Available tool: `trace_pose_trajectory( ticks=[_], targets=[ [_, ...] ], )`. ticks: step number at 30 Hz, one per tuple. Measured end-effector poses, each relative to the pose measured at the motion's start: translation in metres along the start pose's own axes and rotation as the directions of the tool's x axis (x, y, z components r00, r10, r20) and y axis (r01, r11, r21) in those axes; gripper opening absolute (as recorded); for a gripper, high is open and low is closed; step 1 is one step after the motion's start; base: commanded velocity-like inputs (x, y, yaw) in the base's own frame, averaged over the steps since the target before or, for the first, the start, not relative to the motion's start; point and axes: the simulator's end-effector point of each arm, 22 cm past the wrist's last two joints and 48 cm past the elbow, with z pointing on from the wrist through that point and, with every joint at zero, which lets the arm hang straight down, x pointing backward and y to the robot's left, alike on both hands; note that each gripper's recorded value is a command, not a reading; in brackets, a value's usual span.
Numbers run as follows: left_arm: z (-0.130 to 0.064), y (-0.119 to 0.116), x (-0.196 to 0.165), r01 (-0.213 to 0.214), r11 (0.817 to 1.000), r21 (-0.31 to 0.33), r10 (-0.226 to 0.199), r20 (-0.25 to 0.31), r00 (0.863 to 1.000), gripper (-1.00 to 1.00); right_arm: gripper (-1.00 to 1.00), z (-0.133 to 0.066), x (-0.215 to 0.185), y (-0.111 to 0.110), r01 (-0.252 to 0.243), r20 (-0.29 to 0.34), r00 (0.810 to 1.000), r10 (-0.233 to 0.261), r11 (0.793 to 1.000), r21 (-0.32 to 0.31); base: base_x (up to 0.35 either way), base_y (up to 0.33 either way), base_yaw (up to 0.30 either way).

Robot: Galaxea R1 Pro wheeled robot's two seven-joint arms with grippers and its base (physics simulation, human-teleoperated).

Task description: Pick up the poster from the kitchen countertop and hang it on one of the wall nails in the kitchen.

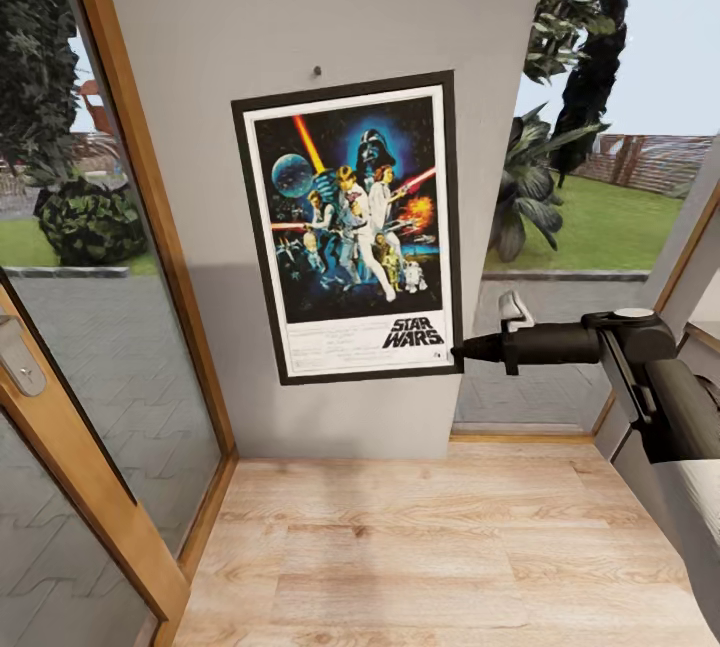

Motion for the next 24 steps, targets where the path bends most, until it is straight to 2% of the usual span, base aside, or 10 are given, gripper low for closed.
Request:
trace_pose_trajectory(
  ticks=[8, 14, 24],
  targets=[
    [-0.001, 0.003, -0.004, 0.004, 1.0, -0.008, -0.004, 0.016, 1.0, 1.0, -1.0, 0.0, -0.001, 0.001, 0.006, -0.002, 1.0, -0.006, 1.0, 0.001, 0.0, 0.0, 0.0],
    [-0.001, 0.002, -0.004, 0.004, 1.0, -0.007, -0.004, 0.016, 1.0, 1.0, -1.0, -0.003, -0.016, 0.001, 0.033, 0.011, 0.999, -0.034, 0.999, 0.006, 0.0, 0.0, 0.0],
    [-0.001, 0.002, -0.005, 0.004, 1.0, -0.007, -0.004, 0.016, 1.0, 1.0, -1.0, -0.003, -0.019, 0.001, 0.036, 0.014, 0.999, -0.036, 0.999, 0.005, 0.0, 0.0, 0.0]
  ],
)
